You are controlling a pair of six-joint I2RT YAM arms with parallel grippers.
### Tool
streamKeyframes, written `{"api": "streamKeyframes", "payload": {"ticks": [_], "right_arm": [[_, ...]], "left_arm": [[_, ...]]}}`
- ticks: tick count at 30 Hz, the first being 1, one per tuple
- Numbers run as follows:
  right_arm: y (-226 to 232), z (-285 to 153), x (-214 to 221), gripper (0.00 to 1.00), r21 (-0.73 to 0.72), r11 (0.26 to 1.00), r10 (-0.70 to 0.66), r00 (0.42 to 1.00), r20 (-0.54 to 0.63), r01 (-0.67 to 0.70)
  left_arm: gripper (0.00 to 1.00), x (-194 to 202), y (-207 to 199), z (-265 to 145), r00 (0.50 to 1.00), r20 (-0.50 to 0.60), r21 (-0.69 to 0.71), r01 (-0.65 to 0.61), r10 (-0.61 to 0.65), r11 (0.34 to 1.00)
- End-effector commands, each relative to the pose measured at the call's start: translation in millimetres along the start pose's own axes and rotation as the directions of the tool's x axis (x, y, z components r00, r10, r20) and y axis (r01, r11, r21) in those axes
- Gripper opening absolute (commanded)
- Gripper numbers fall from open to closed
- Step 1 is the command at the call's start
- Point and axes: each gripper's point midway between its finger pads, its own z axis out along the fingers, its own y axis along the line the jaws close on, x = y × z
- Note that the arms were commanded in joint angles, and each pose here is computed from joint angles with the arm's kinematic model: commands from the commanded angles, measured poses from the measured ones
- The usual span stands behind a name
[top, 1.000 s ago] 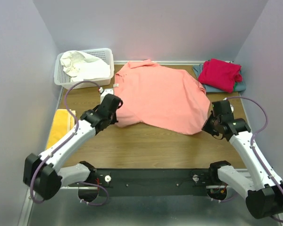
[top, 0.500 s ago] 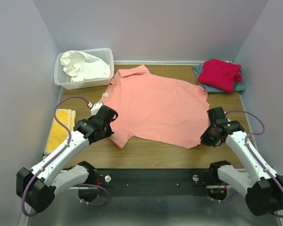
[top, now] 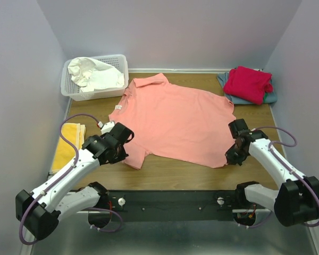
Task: Fold and stack the t-shirts
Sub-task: Flatten the tshirt out, then fold the tshirt
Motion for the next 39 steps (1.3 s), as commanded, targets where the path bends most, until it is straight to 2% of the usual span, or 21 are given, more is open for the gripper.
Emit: {"api": "streamKeyframes", "payload": {"ticks": [1, 6, 11, 18, 25, 39], "right_arm": [[-1, 2, -12, 0.01, 0.081, 0.996, 0.044, 0.999, 0.029, -0.047], [-4, 10, 2, 0.01, 0.131, 0.991, 0.012, 0.998, -0.060, -0.004], [-9, 6, 7, 0.01, 0.145, 0.988, -0.033, 0.995, -0.093, 0.046], [-13, -14, -16, 0.01, 0.186, 0.981, -0.049, 0.999, -0.009, 0.050], [-10, -21, -19, 0.01, 0.142, 0.990, -0.010, 1.000, 0.025, 0.006], [17, -39, -47, 0.01, -0.001, 0.999, 0.041, 0.988, 0.148, -0.042]], "left_arm": [[0.00, 15, -2, -9, 0.997, -0.075, 0.009, 0.034, -0.033, 0.999], [0.00, 17, -2, -5, 0.995, -0.086, -0.011, 0.047, -0.048, 0.999], [0.00, 11, 0, -3, 0.996, -0.053, -0.036, 0.063, -0.065, 0.997], [0.00, 14, -1, -4, 0.994, -0.057, -0.022, 0.096, -0.097, 0.995], [0.00, 11, -5, -2, 0.995, -0.050, -0.017, 0.089, -0.090, 0.996], [0.00, -61, -40, 2, 0.989, 0.145, -0.078, 0.031, -0.019, 0.996]]}}
